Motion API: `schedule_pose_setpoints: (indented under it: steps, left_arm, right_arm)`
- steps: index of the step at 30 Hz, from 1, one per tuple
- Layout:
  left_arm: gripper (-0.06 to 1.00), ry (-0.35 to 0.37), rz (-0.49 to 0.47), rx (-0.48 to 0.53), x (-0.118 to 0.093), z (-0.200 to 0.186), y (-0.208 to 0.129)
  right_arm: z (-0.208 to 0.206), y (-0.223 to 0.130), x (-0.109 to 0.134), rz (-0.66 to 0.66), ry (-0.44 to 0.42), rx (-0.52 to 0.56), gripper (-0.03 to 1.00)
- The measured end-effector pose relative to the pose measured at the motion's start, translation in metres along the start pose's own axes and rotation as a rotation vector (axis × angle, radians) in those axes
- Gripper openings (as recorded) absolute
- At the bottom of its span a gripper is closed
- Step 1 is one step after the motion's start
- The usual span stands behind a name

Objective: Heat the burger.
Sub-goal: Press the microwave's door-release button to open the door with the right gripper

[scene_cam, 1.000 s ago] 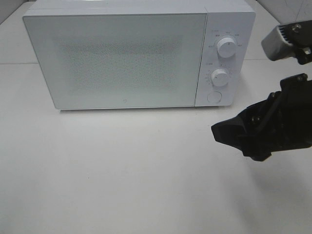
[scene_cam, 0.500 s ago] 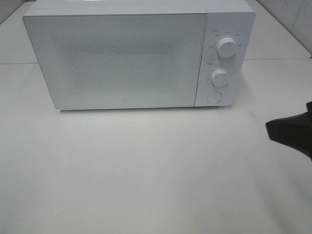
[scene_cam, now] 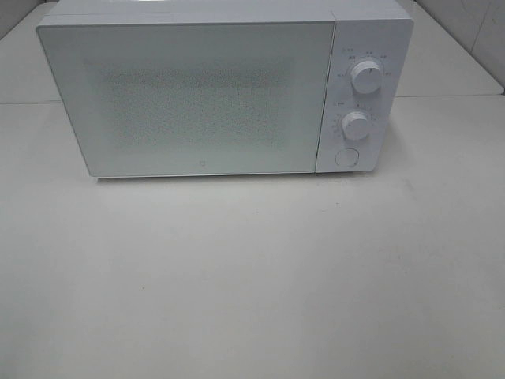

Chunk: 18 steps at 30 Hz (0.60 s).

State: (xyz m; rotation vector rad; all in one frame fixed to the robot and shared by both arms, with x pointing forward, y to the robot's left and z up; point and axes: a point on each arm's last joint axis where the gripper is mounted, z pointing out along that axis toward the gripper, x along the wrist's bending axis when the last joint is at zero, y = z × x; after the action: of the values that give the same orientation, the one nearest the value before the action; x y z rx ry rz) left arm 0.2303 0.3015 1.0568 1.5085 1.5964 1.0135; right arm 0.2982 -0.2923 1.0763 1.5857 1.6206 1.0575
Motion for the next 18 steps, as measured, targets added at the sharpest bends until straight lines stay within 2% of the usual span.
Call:
schedule_pose_setpoints:
  steps: [5,6,11,16,18]
  left_arm:
    - [0.98,0.000,0.000,0.000,0.000,0.000,0.000]
    - [0.98,0.000,0.000,0.000,0.000,0.000,0.000]
    - [0.98,0.000,0.000,0.000,0.000,0.000,0.000]
    - [0.98,0.000,0.000,0.000,0.000,0.000,0.000]
    - [0.98,0.000,0.000,0.000,0.000,0.000,0.000]
  right_arm:
    - [-0.014,-0.012,-0.005,0.027,-0.032,-0.065,0.74]
    - [-0.022,-0.015,-0.006,0.036,-0.046,-0.112,0.74]
    - [-0.039,-0.023,-0.006,0.051,-0.066,-0.211,0.74]
    - [-0.047,-0.032,-0.005,0.060,-0.075,-0.204,0.74]
    - [-0.047,-0.041,-0.006,0.062,-0.088,-0.168,0.74]
